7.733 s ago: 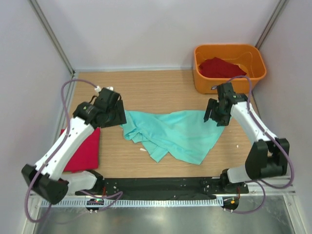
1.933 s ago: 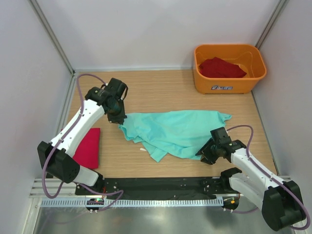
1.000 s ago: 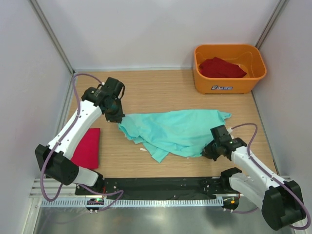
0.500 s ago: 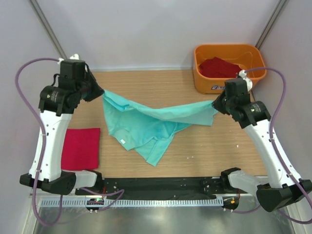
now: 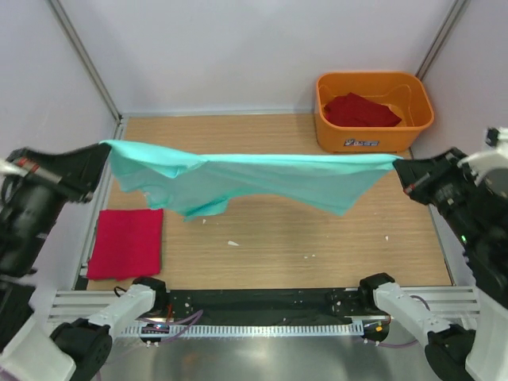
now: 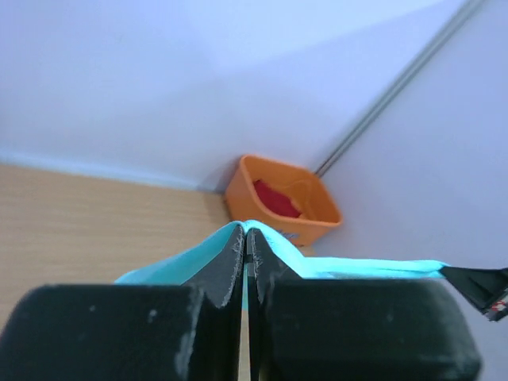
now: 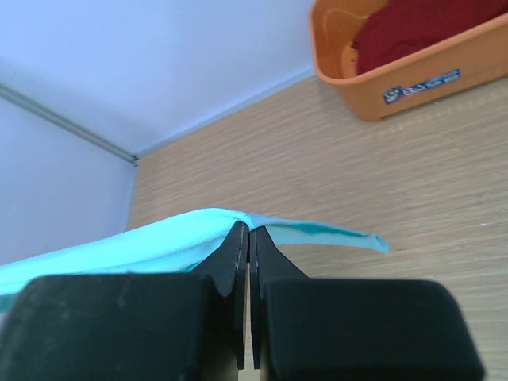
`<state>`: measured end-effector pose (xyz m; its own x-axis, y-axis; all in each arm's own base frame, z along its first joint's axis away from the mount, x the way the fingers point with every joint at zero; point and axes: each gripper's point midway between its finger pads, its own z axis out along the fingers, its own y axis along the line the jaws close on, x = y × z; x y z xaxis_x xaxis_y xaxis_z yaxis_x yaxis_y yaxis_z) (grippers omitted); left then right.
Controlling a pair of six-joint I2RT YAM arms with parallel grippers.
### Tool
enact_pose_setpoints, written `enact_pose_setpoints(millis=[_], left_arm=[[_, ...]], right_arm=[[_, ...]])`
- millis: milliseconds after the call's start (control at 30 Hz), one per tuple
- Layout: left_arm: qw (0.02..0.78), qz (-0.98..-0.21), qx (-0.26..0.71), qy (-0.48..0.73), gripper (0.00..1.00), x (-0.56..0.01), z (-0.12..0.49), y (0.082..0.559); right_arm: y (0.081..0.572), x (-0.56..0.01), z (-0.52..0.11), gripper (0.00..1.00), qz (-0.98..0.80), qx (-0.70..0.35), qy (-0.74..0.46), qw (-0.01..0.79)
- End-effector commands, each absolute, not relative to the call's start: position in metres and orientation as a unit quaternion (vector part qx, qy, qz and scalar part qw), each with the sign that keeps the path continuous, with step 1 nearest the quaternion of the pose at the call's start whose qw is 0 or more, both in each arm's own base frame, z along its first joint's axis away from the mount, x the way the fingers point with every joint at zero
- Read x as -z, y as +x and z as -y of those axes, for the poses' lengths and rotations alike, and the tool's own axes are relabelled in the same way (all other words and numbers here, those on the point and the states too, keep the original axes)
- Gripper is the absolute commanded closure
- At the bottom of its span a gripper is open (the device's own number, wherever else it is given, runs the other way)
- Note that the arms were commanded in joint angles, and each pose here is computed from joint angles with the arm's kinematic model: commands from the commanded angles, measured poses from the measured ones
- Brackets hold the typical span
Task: Fold and stack the t-shirts
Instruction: Flatten the tshirt out
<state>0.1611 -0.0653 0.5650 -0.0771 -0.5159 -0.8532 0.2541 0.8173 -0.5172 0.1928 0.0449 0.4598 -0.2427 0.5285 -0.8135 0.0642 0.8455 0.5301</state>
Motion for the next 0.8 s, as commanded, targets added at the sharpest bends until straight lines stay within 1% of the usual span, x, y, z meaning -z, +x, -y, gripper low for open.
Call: enact_pose_setpoints(millis=[0,33,100,167,233,267,333,367,400,467,500,567,600,667,700,733,767], left_arm=[[0.725,-0.605,0.327,-0.033,1.0,-0.611,0.07,0.108],[0.726,-0.598,0.337,-0.023,1.0,-0.614,0.07,0.092],[0.725,-0.593,0.351,-0.01,1.0,-0.615,0.074,0.082],[0.722,-0.588,0.365,-0.004,1.0,-0.614,0.078,0.079],[0.722,-0.585,0.37,-0.001,1.0,-0.614,0.082,0.086],[0.709,-0.603,0.365,-0.01,1.0,-0.602,0.085,0.104],[0.701,-0.614,0.363,-0.011,1.0,-0.596,0.091,0.127],[0.684,-0.637,0.353,-0.024,1.0,-0.581,0.095,0.155],[0.682,-0.643,0.347,-0.031,1.0,-0.577,0.096,0.17],[0.669,-0.664,0.333,-0.029,1.0,-0.562,0.103,0.204],[0.652,-0.687,0.319,-0.036,1.0,-0.548,0.108,0.236],[0.632,-0.712,0.304,-0.027,1.0,-0.527,0.118,0.275],[0.605,-0.735,0.305,-0.022,1.0,-0.501,0.132,0.315],[0.579,-0.754,0.311,-0.013,1.0,-0.482,0.147,0.347],[0.574,-0.757,0.311,-0.006,1.0,-0.475,0.153,0.366],[0.56,-0.773,0.298,-0.014,1.0,-0.452,0.157,0.396],[0.557,-0.779,0.289,-0.018,1.0,-0.44,0.159,0.414]], right_arm=[[0.148,-0.474,-0.054,0.98,-0.749,-0.25,0.145,0.596],[0.139,-0.478,-0.054,0.99,-0.741,-0.259,0.139,0.603],[0.118,-0.488,-0.054,0.99,-0.724,-0.279,0.124,0.619],[0.111,-0.492,-0.053,0.98,-0.715,-0.289,0.125,0.624],[0.114,-0.491,-0.052,0.98,-0.707,-0.291,0.132,0.631],[0.12,-0.487,-0.052,0.99,-0.71,-0.289,0.141,0.626],[0.145,-0.471,-0.055,0.99,-0.728,-0.276,0.162,0.606],[0.156,-0.465,-0.058,0.99,-0.735,-0.273,0.168,0.597],[0.178,-0.442,-0.064,0.98,-0.76,-0.258,0.175,0.571],[0.204,-0.422,-0.063,0.99,-0.774,-0.229,0.193,0.558],[0.219,-0.4,-0.064,0.99,-0.791,-0.21,0.198,0.539],[0.251,-0.376,-0.062,0.99,-0.805,-0.172,0.213,0.527],[0.262,-0.359,-0.062,0.99,-0.816,-0.153,0.218,0.513],[0.287,-0.334,-0.058,0.99,-0.835,-0.112,0.216,0.493],[0.295,-0.329,-0.044,0.99,-0.836,-0.09,0.23,0.489],[0.305,-0.323,-0.04,0.99,-0.84,-0.08,0.23,0.485],[0.318,-0.31,-0.033,0.99,-0.845,-0.07,0.241,0.472]])
